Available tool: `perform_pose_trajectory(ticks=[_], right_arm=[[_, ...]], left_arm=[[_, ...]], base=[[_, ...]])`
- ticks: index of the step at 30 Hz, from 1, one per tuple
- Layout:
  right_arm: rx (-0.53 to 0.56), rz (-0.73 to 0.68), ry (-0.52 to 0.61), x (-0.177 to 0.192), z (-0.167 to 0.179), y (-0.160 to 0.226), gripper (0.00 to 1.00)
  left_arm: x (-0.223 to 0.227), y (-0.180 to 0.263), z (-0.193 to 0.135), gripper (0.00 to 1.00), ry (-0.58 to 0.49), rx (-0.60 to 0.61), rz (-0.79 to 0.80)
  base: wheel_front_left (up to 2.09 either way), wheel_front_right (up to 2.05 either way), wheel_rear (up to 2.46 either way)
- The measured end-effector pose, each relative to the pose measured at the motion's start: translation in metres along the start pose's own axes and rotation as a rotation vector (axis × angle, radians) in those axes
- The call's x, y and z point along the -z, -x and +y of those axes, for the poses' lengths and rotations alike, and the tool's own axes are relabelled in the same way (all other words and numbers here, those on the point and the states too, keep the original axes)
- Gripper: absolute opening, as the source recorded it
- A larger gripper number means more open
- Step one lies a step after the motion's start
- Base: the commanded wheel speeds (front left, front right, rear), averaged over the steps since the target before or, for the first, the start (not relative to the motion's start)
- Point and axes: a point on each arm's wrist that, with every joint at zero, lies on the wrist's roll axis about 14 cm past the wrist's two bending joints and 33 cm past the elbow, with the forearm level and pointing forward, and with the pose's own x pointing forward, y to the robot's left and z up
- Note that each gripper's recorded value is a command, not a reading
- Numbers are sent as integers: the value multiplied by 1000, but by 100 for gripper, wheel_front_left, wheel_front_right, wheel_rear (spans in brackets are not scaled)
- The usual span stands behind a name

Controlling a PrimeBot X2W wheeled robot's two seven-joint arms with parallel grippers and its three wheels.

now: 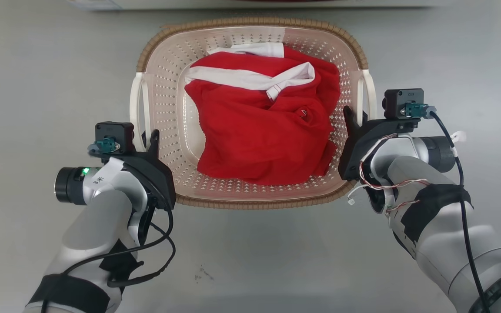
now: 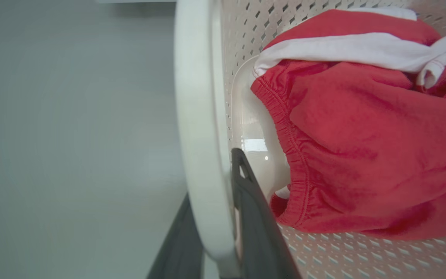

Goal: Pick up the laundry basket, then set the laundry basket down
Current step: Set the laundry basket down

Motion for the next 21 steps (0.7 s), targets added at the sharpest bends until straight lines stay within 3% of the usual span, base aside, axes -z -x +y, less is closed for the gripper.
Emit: perform_pose_trajectory(ticks=[7, 21], right_arm=[[2, 40, -10, 25, -6, -16, 0], [-9, 0, 4, 13, -7, -32, 0]], left_arm=[[18, -14, 5, 0, 1, -6, 28], [7, -27, 11, 0, -25, -15, -11]], base=[[0, 0, 0], [0, 0, 0]])
